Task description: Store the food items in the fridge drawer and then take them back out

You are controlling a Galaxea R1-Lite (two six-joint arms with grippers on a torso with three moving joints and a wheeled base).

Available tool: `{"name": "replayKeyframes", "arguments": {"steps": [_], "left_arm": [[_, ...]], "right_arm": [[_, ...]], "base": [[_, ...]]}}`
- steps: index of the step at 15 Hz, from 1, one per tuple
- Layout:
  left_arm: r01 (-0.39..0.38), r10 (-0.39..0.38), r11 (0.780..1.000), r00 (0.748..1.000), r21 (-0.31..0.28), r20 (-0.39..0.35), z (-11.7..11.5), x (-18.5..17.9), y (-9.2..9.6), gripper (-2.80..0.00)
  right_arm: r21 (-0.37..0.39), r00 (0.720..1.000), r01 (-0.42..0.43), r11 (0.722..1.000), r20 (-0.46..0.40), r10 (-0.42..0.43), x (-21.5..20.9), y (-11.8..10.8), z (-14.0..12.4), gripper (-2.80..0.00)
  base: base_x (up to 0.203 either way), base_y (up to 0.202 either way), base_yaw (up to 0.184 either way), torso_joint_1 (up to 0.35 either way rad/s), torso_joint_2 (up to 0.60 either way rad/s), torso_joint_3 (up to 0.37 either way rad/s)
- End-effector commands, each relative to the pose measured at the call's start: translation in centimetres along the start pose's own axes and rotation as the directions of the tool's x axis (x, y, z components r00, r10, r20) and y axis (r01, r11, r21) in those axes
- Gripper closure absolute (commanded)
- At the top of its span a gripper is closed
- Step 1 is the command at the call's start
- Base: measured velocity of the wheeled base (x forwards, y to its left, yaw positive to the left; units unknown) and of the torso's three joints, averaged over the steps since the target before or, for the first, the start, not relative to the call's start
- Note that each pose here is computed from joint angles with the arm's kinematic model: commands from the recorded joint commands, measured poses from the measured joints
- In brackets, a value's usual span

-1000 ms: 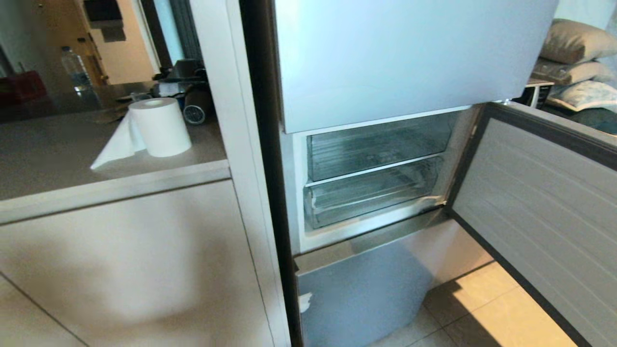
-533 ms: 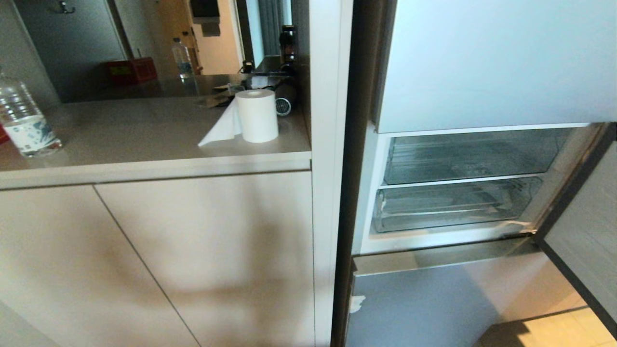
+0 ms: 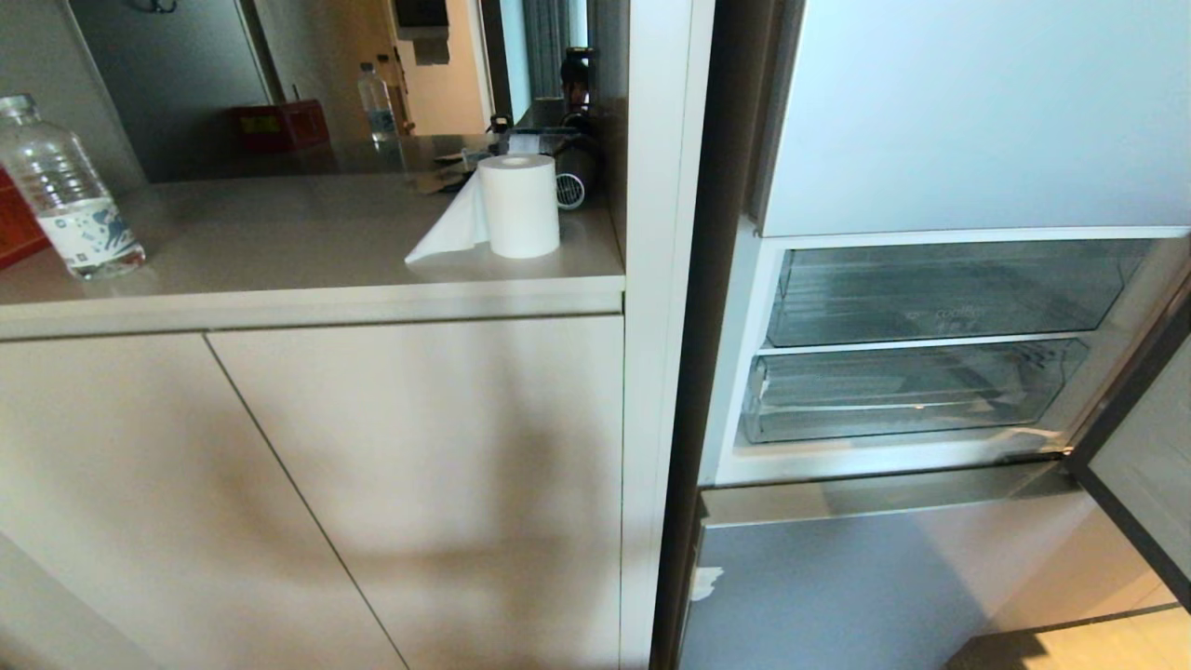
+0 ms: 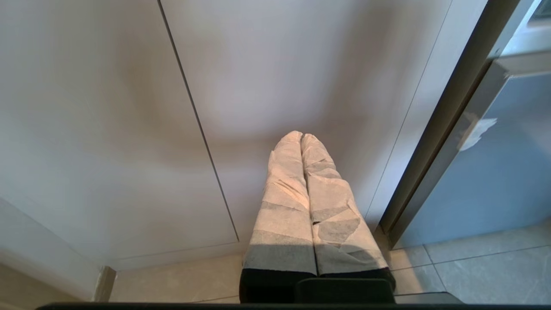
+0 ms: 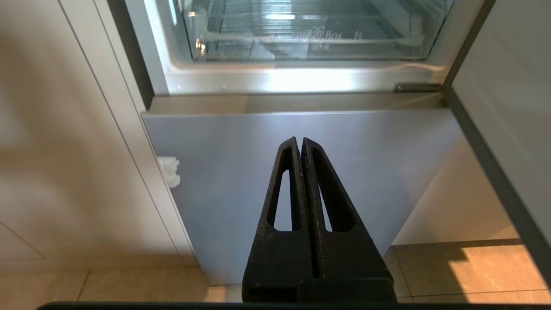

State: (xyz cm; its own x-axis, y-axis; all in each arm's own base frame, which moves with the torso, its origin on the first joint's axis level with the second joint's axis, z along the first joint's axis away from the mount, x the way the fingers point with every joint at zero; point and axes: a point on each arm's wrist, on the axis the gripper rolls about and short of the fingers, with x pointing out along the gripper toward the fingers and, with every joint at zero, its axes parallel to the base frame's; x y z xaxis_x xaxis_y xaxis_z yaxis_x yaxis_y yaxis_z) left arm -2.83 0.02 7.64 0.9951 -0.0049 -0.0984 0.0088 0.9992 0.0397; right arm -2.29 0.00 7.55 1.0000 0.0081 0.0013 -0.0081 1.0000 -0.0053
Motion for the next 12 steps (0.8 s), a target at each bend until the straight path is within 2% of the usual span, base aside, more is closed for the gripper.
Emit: {"name": "replayKeyframes", "arguments": {"steps": [1, 6, 12], "left_arm": [[0.000, 0.000, 1.000, 1.000, 0.000, -0.001, -0.01, 0.00, 0.00, 0.00], [0.000, 0.000, 1.000, 1.000, 0.000, 0.000, 0.03, -0.01, 0.00, 0.00], [0.000, 0.000, 1.000, 1.000, 0.000, -0.001, -0.01, 0.00, 0.00, 0.00]], "right_arm": [[-0.001, 1.000, -0.001, 1.000, -0.001, 0.001, 0.01, 0.00, 0.00, 0.00], [-0.001, 1.000, -0.001, 1.000, -0.001, 0.001, 0.01, 0.00, 0.00, 0.00], [-0.001, 1.000, 0.000, 1.000, -0.001, 0.000, 0.01, 0.00, 0.00, 0.00]], "base": [[0.000, 0.000, 0.000, -0.177, 0.35, 0.186], [0.000, 0.000, 0.000, -0.183, 0.39, 0.202], [0.000, 0.000, 0.000, -0.250, 0.54, 0.282]]}}
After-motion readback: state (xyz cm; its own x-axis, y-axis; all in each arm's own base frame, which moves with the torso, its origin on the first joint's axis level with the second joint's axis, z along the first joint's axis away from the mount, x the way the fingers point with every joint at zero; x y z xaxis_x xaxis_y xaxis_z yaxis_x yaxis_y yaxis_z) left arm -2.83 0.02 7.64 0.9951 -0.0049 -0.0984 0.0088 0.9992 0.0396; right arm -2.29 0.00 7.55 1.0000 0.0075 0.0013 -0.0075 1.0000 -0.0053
